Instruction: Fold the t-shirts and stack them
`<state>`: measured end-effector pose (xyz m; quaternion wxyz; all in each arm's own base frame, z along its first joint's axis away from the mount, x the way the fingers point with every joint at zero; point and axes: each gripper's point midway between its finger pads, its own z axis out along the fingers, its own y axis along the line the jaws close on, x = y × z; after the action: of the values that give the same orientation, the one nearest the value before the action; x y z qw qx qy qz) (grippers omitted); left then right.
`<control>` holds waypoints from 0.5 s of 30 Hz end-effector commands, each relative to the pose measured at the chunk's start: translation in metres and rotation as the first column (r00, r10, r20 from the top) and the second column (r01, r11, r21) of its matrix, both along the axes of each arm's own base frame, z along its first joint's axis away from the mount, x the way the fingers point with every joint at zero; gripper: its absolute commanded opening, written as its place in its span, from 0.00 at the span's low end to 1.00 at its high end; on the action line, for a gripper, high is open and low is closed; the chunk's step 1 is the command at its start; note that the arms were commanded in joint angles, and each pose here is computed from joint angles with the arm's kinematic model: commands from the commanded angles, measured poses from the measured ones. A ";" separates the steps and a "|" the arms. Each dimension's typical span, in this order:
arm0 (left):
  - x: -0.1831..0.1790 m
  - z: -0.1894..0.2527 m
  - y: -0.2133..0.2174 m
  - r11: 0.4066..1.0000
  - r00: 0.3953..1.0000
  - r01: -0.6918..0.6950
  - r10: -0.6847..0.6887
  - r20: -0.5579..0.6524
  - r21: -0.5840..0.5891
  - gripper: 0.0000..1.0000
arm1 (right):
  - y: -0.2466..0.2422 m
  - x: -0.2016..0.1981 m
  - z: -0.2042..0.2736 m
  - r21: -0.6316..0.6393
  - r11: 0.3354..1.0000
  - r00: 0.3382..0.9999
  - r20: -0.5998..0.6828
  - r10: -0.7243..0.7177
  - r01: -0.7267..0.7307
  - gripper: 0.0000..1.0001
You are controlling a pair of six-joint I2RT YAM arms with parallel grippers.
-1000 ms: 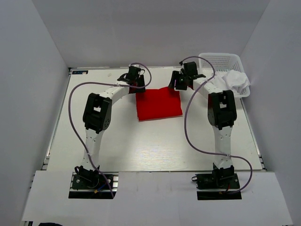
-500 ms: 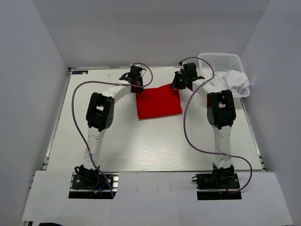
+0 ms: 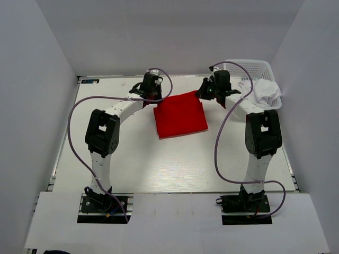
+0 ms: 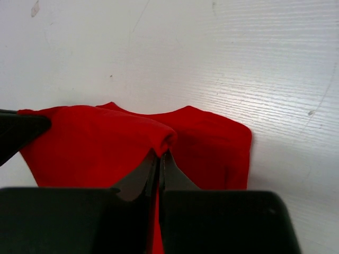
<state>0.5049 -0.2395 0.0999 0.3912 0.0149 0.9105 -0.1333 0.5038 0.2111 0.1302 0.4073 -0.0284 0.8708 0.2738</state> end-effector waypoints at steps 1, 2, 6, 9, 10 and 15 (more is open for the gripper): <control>0.003 0.043 -0.006 0.998 0.995 0.033 -0.028 0.093 -0.054 0.00 | -0.017 0.012 0.012 0.006 0.994 0.993 0.036 -0.110 0.110 0.00; 0.002 0.043 -0.007 0.997 0.995 0.041 -0.035 0.091 -0.059 0.00 | -0.024 0.014 0.010 0.004 0.991 0.990 0.026 -0.136 0.136 0.00; 0.012 0.021 -0.005 1.000 0.998 0.010 -0.009 0.055 -0.020 0.00 | -0.034 0.030 -0.012 -0.023 0.984 0.984 -0.011 -0.175 0.175 0.00; 0.025 -0.002 0.004 0.998 0.998 -0.056 0.055 0.030 0.038 0.00 | -0.039 0.038 -0.046 -0.099 0.980 0.979 -0.094 -0.181 0.171 0.00; 0.031 -0.002 0.006 0.995 0.996 -0.078 0.076 0.039 0.054 0.00 | -0.037 0.051 -0.036 -0.097 0.981 0.982 -0.063 -0.176 0.170 0.00; 0.059 -0.034 0.022 0.982 0.989 -0.149 0.150 -0.006 0.114 0.17 | -0.025 0.064 -0.067 -0.101 0.990 0.987 -0.119 -0.107 0.095 0.34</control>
<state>0.5490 -0.2431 0.0621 0.3891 -0.0039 0.9161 -0.0972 0.5603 0.1900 0.0563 0.3644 0.0317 0.9052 0.2164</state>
